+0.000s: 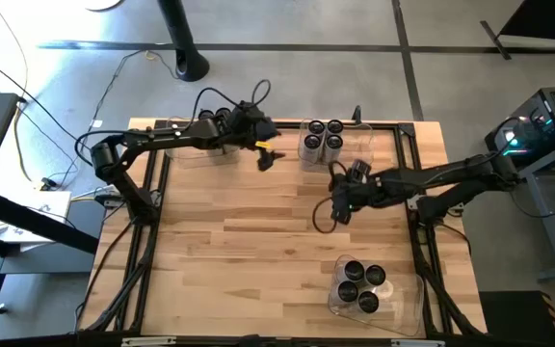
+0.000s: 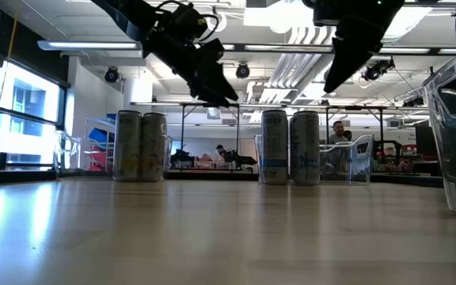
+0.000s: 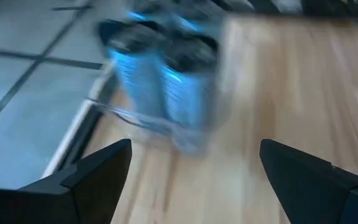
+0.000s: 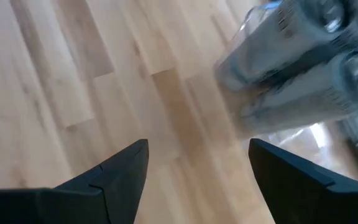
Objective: Sort soda cans
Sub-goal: Adjust the top center transparent bin
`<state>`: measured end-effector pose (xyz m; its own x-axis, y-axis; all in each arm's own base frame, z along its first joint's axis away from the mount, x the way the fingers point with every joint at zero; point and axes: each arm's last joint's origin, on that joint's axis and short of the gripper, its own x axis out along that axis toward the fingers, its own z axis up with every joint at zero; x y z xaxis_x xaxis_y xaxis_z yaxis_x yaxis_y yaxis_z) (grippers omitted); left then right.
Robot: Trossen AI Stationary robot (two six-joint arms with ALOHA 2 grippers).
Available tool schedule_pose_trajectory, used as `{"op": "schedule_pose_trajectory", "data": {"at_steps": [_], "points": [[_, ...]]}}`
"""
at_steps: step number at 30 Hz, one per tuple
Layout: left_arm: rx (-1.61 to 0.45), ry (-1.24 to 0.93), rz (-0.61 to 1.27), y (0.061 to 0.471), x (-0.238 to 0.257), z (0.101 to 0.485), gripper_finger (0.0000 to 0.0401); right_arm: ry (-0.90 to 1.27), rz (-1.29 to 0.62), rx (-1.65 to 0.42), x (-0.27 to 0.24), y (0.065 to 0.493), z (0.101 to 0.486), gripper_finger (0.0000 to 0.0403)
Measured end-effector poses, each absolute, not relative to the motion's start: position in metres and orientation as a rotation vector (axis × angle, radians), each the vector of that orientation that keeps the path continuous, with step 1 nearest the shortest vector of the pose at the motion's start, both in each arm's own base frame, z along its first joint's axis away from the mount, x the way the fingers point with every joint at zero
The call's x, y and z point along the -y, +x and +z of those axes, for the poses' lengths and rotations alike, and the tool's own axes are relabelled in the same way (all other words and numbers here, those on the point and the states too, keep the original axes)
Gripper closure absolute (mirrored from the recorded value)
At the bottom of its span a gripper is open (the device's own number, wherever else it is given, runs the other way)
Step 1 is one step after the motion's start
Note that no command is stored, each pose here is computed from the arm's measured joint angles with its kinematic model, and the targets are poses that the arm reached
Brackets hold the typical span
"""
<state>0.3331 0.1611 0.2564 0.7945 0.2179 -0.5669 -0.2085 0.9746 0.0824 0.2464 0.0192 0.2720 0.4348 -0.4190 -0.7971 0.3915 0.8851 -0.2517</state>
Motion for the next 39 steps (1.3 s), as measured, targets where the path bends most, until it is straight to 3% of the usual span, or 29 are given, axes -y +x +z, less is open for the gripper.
{"op": "schedule_pose_trajectory", "data": {"at_steps": [8, 16, 20, 27, 34, 39], "points": [[-0.389, -0.074, 0.31, 0.352, -0.171, 0.259, 0.005, -0.077, -0.533, -1.001, 0.008, 0.221, 0.278, 0.0133], [-0.269, -0.081, 0.227, 0.349, -0.198, 0.258, 0.005, 0.041, -0.578, -1.147, 0.022, 0.194, 0.274, 0.0133], [-0.345, -0.006, 0.35, 0.337, -0.202, 0.265, 0.005, 0.178, -0.736, -1.211, 0.036, 0.181, 0.277, 0.0133], [-0.54, 0.085, 0.418, 0.332, -0.201, 0.271, 0.005, 0.567, -1.01, -1.068, 0.092, 0.178, 0.273, 0.0133], [-0.661, 0.112, 0.455, 0.324, -0.199, 0.268, 0.005, 0.645, -1.096, -1.16, 0.154, 0.171, 0.257, 0.0156], [-0.738, 0.118, 0.469, 0.317, -0.196, 0.268, 0.005, 0.646, -1.109, -1.26, 0.191, 0.174, 0.243, 0.0212]]}}
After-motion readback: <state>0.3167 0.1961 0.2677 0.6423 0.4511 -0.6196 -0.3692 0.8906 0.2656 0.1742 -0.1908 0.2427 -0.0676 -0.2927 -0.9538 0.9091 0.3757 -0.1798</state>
